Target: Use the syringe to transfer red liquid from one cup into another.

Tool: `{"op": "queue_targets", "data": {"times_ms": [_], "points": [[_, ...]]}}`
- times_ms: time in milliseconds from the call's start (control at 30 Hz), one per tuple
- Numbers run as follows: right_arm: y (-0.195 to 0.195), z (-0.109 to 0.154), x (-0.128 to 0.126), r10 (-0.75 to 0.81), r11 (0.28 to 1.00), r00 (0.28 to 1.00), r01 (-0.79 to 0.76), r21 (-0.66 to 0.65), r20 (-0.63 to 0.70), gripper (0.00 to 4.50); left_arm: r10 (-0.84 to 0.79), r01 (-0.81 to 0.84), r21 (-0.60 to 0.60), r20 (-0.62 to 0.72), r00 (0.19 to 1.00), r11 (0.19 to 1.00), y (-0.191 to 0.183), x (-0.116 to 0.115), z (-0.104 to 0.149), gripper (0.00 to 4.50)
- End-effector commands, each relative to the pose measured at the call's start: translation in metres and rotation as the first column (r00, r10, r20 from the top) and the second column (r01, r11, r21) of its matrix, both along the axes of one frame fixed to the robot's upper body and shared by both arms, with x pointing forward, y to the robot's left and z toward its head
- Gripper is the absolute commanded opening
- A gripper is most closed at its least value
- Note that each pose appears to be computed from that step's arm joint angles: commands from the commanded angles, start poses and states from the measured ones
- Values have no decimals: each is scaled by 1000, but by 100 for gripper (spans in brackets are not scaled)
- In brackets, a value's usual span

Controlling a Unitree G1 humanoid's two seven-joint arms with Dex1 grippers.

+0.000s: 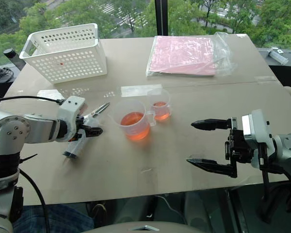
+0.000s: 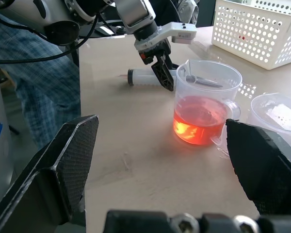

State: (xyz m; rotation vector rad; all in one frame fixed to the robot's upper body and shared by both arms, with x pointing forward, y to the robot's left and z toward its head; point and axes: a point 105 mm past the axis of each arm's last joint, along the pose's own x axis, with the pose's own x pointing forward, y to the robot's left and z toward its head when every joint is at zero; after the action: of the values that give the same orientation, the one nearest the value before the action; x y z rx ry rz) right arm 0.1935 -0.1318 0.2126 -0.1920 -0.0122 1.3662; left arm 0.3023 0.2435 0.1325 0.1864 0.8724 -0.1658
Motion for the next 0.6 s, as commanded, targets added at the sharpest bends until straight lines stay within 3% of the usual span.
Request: {"op": "queue_targets", "data": {"times_ms": [33, 67, 233, 433, 600], "points": [[2, 7, -4, 8, 1000, 999, -8, 4, 48, 450, 34, -34, 24, -19, 999, 999, 9, -3, -2, 368], [2, 7, -4, 3, 1000, 999, -3, 4, 51, 450, 17, -16, 38, -36, 999, 999, 9, -7, -5, 344], [0, 7, -3, -12, 1000, 998, 12, 5, 56, 450, 46, -42, 54, -73, 996, 998, 18, -14, -12, 146], [1, 7, -1, -20, 1000, 998, 19, 12, 59, 450, 70, -70, 15, -16, 997, 997, 18, -7, -2, 143], [0, 10, 2, -32, 999, 998, 30, 27, 60, 450, 81, -38, -175, 248, 965, 984, 0, 18, 41, 143]]}}
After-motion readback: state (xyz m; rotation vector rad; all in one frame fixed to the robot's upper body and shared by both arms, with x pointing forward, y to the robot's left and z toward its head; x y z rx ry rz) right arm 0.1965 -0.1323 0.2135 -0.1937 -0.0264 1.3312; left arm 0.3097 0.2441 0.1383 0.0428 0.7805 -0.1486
